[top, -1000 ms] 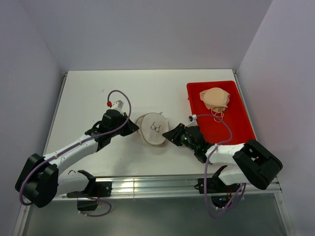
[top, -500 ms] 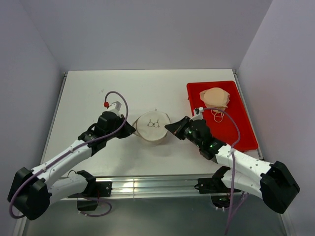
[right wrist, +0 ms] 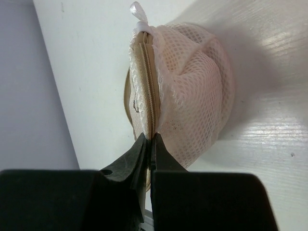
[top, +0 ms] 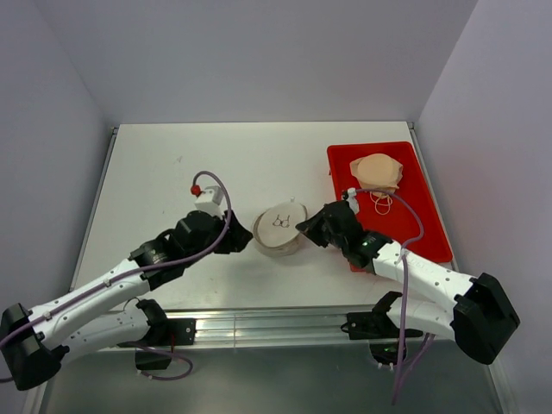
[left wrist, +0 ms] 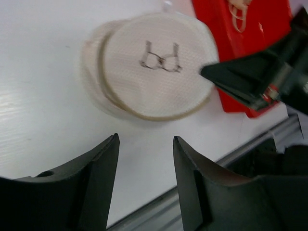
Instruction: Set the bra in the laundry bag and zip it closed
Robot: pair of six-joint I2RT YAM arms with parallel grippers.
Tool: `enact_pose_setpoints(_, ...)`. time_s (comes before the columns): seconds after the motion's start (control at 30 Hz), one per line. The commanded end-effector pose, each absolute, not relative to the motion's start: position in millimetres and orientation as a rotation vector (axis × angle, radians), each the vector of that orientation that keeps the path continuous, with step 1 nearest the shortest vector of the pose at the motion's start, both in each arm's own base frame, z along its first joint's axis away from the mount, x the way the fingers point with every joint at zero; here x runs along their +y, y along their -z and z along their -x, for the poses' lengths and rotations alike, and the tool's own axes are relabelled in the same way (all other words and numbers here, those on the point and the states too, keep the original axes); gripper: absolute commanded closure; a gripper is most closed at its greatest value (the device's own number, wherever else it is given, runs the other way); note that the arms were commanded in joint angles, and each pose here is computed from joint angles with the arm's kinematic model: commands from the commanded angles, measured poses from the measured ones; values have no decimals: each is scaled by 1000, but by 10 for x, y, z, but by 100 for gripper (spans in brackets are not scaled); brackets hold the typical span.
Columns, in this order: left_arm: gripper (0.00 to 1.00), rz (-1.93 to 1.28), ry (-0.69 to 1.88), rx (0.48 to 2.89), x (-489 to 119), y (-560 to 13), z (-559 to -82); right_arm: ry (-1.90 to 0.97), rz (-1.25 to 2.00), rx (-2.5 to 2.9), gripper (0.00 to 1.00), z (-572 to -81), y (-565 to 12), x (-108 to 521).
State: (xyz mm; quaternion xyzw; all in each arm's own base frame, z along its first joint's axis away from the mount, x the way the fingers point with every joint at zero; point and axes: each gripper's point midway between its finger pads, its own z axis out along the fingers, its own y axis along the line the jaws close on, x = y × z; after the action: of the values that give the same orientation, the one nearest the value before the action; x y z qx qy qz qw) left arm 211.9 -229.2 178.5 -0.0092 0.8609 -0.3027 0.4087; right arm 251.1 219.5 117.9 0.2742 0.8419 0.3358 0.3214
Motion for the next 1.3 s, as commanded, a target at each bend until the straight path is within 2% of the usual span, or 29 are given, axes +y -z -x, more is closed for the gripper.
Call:
enact_pose_setpoints(0.0,46,-70,911,2043,-2647,-2172,-1970,-841,-725,2203,100,-2586,-1345,2221)
enact_pose_setpoints(0.13,45,-218,1020,2011,-3059,-2137,-1731,-833,-689,2216,100,-2590,-1465,2279)
enact_pose_setpoints(0.27,44,-279,1120,1930,-3356,-2140,-1720,-807,-662,2244,100,-2569,-1483,2286)
enact_pose_setpoints(0.53,47,-360,1174,1937,-3826,-1923,-1798,-761,-585,2305,100,-2466,-1446,2242)
enact_pose_setpoints(0.7,49,-375,1176,1967,-3967,-1819,-1795,-738,-589,2299,100,-2437,-1476,2172)
enact_pose_setpoints(0.93,49,-399,1230,1930,-4080,-1992,-1715,-695,-589,2311,100,-2451,-1474,2138)
enact_pose_setpoints(1.27,50,-333,1114,2027,-4037,-1719,-1814,-646,-580,2333,100,-2468,-1540,2117)
